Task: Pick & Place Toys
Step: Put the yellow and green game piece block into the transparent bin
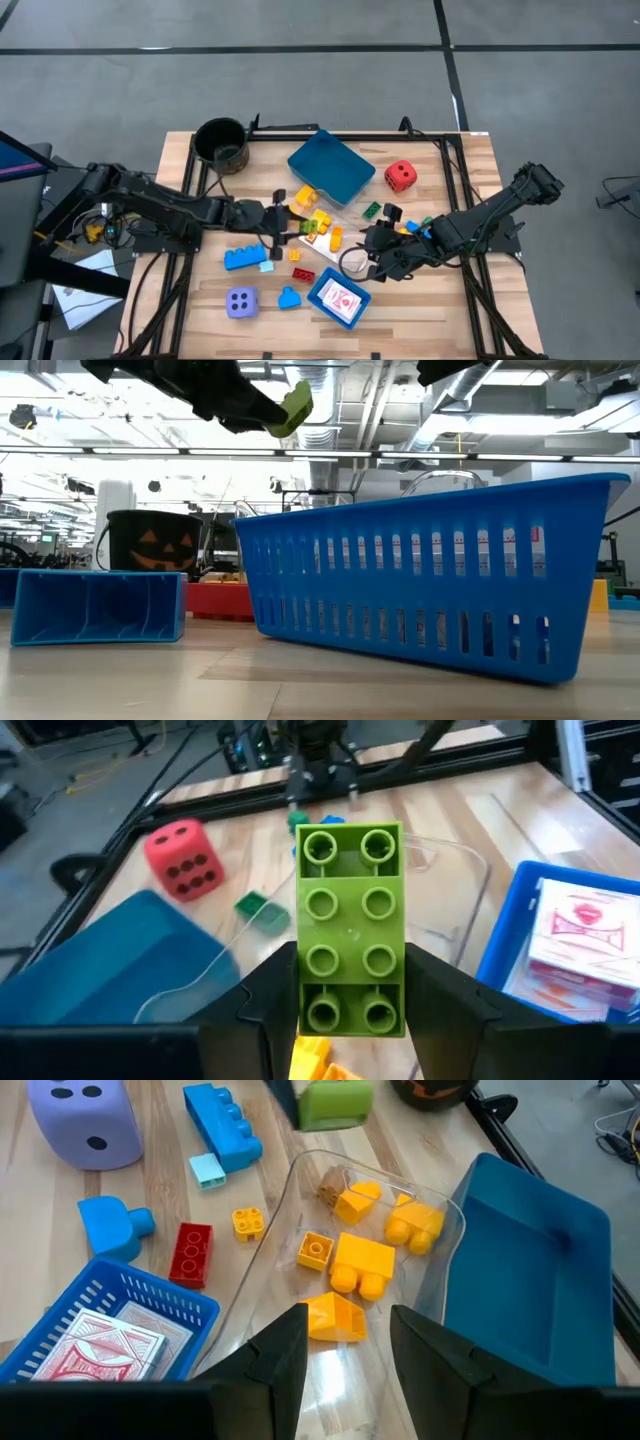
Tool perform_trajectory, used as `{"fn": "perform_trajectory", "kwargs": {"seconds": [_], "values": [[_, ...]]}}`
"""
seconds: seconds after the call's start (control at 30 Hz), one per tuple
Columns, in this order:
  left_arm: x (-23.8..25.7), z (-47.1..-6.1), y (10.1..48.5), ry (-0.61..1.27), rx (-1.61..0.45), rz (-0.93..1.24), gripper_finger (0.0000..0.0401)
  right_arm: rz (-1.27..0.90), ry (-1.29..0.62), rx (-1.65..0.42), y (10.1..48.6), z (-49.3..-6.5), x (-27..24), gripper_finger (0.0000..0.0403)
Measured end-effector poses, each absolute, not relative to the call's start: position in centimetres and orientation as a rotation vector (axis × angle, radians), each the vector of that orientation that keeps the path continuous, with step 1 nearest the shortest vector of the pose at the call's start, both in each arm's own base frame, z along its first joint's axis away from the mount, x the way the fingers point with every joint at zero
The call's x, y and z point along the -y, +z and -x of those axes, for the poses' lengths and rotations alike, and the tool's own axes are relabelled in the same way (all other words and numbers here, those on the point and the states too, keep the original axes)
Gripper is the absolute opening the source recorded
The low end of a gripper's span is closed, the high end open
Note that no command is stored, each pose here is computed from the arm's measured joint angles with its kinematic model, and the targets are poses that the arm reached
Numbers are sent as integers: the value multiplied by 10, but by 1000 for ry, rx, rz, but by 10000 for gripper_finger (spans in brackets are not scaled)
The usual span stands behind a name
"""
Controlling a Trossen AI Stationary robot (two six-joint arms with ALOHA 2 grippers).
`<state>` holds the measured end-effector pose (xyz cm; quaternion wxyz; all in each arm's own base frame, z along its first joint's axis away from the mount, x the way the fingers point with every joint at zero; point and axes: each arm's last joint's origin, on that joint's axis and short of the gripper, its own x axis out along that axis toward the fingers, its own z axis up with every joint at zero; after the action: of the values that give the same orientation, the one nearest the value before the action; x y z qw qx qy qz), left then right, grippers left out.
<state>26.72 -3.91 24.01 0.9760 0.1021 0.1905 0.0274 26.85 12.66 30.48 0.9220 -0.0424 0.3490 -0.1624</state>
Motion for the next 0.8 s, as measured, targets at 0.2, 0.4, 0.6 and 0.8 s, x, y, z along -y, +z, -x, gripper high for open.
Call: {"fn": "perform_trajectory", "kwargs": {"seconds": [0.2, 0.4, 0.6, 0.8], "values": [[43, -276, 241, 42, -380, -197, 134, 109, -326, -722, 305, -268, -127, 136], [48, -297, 234, -47, -349, -164, 134, 102, -341, -716, 305, -271, -122, 136], [54, -329, 221, -63, -383, -151, 136, 91, -363, -715, 305, -274, -116, 136], [59, -356, 208, -69, -418, -155, 138, 100, -360, -726, 305, -273, -116, 136]]}}
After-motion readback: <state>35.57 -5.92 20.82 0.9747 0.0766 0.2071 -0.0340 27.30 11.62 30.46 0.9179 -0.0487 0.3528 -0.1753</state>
